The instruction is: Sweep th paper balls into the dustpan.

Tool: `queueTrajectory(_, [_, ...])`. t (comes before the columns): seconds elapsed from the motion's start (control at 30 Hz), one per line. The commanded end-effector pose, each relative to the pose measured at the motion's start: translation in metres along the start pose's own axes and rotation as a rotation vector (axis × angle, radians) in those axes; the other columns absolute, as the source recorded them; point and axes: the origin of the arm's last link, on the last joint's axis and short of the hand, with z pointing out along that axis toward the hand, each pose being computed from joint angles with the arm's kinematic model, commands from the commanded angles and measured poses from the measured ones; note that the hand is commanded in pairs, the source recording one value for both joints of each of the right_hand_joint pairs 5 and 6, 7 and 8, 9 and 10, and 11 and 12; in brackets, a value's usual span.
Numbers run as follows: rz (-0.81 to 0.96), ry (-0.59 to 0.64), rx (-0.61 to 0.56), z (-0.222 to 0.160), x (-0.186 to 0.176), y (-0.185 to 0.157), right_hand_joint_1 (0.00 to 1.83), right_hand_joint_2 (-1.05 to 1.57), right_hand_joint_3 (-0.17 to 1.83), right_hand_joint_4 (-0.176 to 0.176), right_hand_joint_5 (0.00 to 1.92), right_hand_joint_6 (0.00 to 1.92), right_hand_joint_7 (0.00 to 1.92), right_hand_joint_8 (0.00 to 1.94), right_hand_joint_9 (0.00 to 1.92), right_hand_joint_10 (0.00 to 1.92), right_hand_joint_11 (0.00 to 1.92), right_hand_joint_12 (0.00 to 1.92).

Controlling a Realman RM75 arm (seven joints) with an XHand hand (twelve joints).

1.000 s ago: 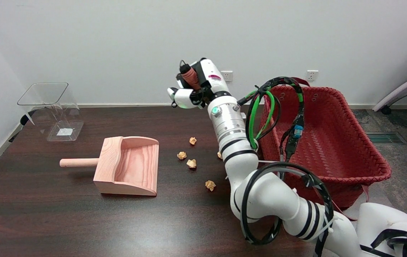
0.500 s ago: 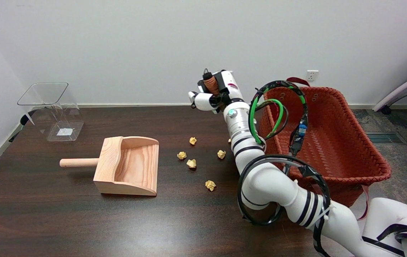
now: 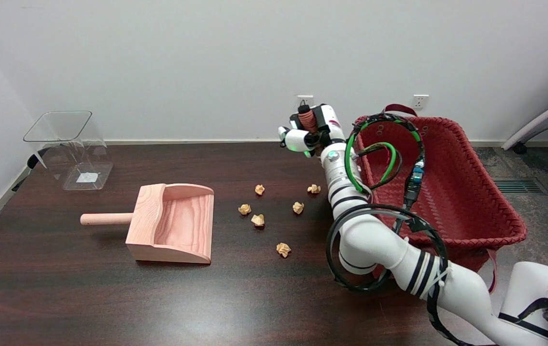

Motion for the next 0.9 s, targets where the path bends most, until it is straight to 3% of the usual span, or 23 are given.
queueTrajectory(0.03, [0.008,0.038,0.019,0.011,0.016,0.026,1.46,0.95,0.64,0.0,1.92,1.92,1.92,1.92,1.92,1.92,1.92,1.92])
queueTrajectory(0.53, [0.253,-0.175,0.032,-0.015,-0.04,0.0,1.49,0.76,0.86,0.0,1.92,1.92,1.92,1.92,1.92,1.92,1.92,1.92])
queueTrajectory(0.9, [0.292,-0.247,0.03,-0.035,-0.068,-0.01,1.49,0.73,0.9,0.0,1.92,1.92,1.92,1.92,1.92,1.92,1.92,1.92])
